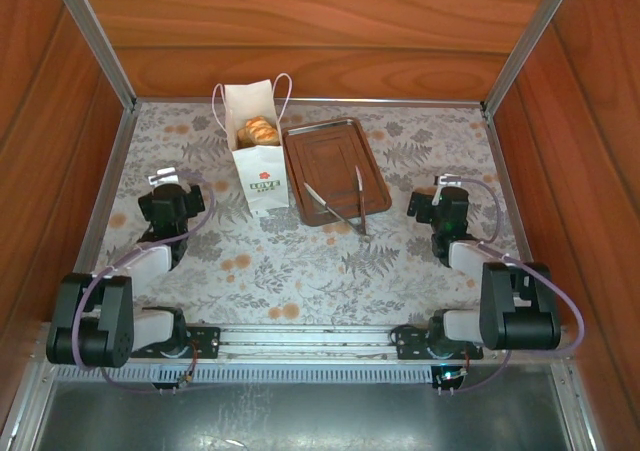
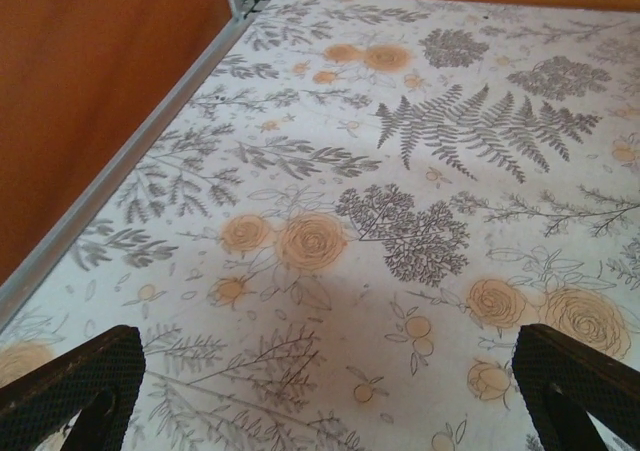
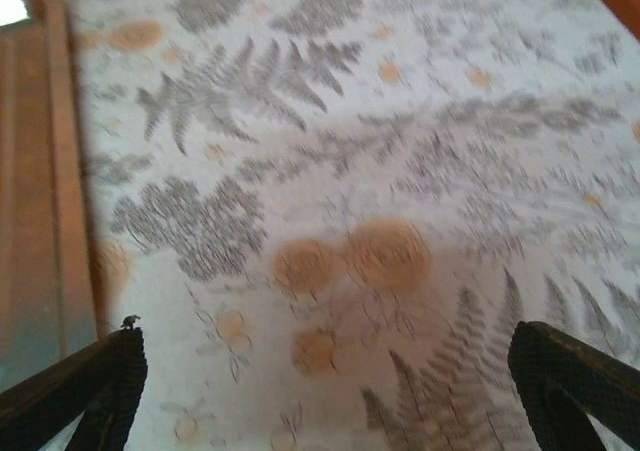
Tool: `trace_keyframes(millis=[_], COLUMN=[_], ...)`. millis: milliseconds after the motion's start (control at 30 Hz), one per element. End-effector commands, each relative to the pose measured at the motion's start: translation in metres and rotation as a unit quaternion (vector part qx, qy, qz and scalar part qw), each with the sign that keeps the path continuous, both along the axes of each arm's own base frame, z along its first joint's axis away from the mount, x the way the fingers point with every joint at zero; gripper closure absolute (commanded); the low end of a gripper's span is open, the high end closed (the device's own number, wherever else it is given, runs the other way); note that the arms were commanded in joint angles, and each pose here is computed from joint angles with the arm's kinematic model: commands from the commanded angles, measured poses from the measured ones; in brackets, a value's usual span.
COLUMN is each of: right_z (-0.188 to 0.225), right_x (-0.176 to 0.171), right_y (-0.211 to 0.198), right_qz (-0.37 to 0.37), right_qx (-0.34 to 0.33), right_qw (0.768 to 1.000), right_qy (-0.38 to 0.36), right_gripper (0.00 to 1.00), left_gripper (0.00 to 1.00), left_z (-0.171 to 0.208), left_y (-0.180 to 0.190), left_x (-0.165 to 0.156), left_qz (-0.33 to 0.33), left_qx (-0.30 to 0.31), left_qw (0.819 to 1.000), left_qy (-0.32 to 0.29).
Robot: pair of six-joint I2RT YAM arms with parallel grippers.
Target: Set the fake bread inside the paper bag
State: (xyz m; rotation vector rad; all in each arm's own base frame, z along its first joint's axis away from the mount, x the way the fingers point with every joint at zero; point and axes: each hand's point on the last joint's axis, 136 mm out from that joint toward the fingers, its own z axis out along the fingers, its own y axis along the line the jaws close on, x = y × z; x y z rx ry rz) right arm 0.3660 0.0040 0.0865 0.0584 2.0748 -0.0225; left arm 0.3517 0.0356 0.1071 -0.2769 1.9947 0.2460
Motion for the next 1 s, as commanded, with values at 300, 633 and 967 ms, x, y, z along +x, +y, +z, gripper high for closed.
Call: trace_keyframes(millis=[300, 633, 967], right_z=[0.008, 0.003, 0.004], right_x=[0.032, 0.040, 0.040], right_y=[0.020, 0.015, 0.015], right_qz=[0.068, 0.056, 0.056], right_qx=[-0.001, 0.004, 0.005], right_qw=[0.995, 0.998, 0.998], right_qy=[-0.068, -0.036, -0.037], right_gripper=[0.00, 0.00, 0.00], left_gripper=[0.00, 0.00, 0.00], left_z=[-0.008, -0.021, -0.021], left_y=[0.006, 0.002, -0.002], left_x=[0.022, 0.043, 0.042], left_qz=[-0.050, -0.073, -0.075], left_qx=[-0.034, -0.032, -0.021], left_qw=[0.996, 0.995, 0.996], left_qy=[-0.073, -0.054, -0.049])
